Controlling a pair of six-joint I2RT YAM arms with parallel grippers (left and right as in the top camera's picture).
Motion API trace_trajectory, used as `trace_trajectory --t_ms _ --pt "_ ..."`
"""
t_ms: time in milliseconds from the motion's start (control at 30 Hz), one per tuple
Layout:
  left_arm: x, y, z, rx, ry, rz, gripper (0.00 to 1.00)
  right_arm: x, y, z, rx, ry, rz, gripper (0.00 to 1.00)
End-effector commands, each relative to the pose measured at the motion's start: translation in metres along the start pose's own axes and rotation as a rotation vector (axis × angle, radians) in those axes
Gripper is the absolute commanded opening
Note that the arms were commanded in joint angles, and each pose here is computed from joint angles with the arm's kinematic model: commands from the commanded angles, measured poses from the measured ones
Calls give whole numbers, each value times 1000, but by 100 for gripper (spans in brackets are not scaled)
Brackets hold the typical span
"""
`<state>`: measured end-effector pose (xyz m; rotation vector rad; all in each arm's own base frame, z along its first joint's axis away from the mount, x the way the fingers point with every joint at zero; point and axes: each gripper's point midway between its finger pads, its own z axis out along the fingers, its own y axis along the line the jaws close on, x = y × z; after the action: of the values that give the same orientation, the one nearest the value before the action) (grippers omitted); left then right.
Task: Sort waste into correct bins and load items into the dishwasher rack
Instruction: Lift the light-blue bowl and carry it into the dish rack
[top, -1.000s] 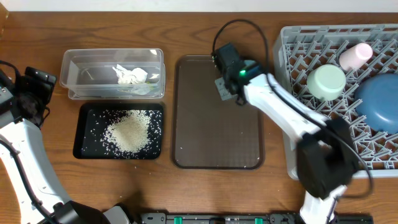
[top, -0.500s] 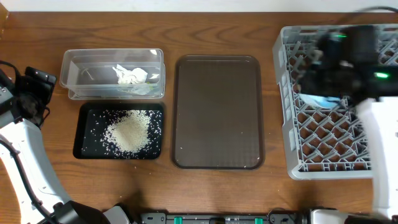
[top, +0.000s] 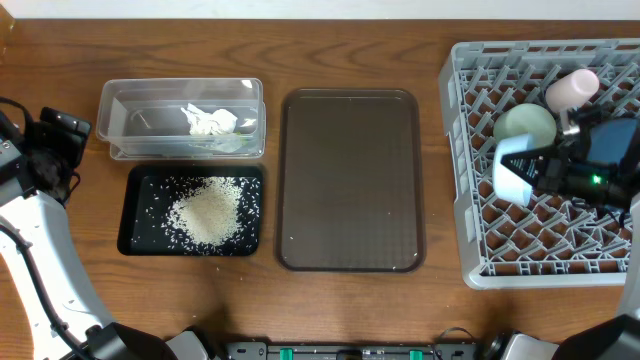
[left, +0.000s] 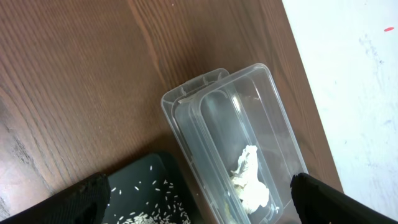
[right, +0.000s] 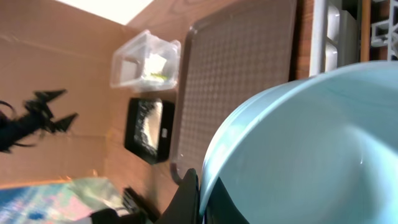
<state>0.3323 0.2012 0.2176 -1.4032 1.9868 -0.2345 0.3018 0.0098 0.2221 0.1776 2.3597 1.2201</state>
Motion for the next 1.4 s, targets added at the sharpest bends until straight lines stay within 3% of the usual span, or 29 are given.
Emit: trace_trajectory --t_ms 0,400,733,1067,1367 --pt "-1 3 1 -15 -5 -4 95 1 -2 -4 -89 -47 17 1" --pt "-1 3 1 -15 -5 -4 95 19 -41 3 -72 -73 62 1" --pt "-1 3 1 -15 -5 -4 95 25 -73 -6 87 -58 185 1" --pt "-1 3 1 -15 -5 -4 95 -7 -33 -14 -177 -198 70 1" --pt "-1 3 1 -15 -5 -4 95 -15 -30 -13 -190 -216 18 1"
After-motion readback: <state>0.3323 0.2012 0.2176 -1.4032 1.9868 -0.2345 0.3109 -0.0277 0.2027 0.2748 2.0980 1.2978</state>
